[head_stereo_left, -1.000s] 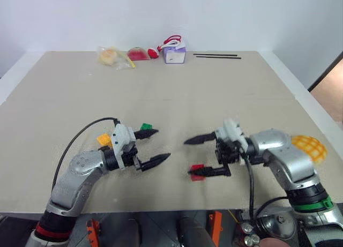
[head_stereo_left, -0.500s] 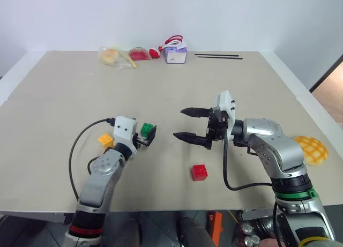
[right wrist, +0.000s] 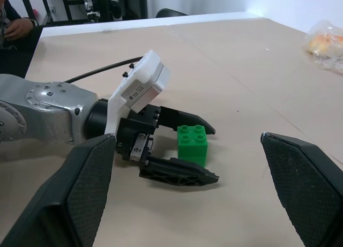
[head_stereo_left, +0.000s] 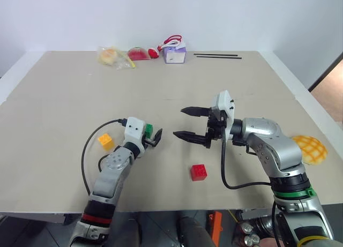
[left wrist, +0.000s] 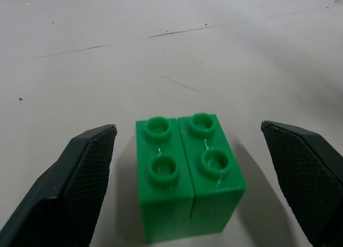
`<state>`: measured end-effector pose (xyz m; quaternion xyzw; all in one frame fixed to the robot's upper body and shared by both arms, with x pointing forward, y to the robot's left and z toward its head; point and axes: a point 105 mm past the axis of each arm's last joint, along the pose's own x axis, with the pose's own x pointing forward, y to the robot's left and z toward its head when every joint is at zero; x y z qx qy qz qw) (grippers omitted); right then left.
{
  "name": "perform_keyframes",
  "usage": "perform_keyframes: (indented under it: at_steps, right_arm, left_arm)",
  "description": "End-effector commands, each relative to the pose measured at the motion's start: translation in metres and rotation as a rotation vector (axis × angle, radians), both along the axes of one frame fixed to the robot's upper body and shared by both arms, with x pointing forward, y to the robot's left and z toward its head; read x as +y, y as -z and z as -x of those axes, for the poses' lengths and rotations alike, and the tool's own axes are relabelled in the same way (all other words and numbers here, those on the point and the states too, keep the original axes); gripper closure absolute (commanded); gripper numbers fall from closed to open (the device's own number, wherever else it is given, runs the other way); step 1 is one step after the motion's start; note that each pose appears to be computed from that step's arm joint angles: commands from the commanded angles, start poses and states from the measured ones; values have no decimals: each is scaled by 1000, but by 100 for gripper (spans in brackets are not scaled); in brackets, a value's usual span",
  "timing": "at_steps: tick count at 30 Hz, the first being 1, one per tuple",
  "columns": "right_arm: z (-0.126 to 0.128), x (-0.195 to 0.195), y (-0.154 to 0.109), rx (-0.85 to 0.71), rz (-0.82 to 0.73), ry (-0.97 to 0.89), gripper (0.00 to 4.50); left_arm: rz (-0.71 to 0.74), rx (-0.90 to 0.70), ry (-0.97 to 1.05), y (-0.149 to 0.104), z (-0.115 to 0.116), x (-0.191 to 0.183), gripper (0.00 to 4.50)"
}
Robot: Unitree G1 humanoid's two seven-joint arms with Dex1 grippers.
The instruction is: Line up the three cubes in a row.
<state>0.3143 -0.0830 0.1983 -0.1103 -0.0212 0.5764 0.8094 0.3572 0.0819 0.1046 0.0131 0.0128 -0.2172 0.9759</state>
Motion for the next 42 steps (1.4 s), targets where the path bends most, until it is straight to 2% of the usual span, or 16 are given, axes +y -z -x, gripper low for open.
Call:
perform_keyframes:
  at_steps: [1,7,10,13,16,19,28,33,42]
  right_arm:
    - [2,2,-12,-52,-11,-9,0]
    - [2,1,-12,-52,-11,-7,0]
    - [3,0,-12,-54,-11,-11,0]
    - [8,-2,-14,-57,-10,-33,0]
    - [23,-5,-12,-54,12,-104,0]
    - [36,-10,-8,-47,59,-158,0]
    - [53,-22,5,-37,169,-188,0]
    - [58,-23,8,-24,181,-194,0]
    - [71,-30,18,25,238,-219,0]
  left_arm:
    - [12,-51,4,-13,-1,-3,118]
    - [12,-42,-4,-11,0,0,315]
    - [11,-43,-2,-12,-1,2,313]
    - [64,-56,143,-22,7,-6,313]
    - [64,-86,438,-33,34,-19,313]
    - [15,-70,661,-33,61,-17,313]
    - [-111,-28,981,-15,111,-11,313]
    - [-157,-47,1041,-6,116,-19,313]
    - [-176,-70,1060,2,110,-31,313]
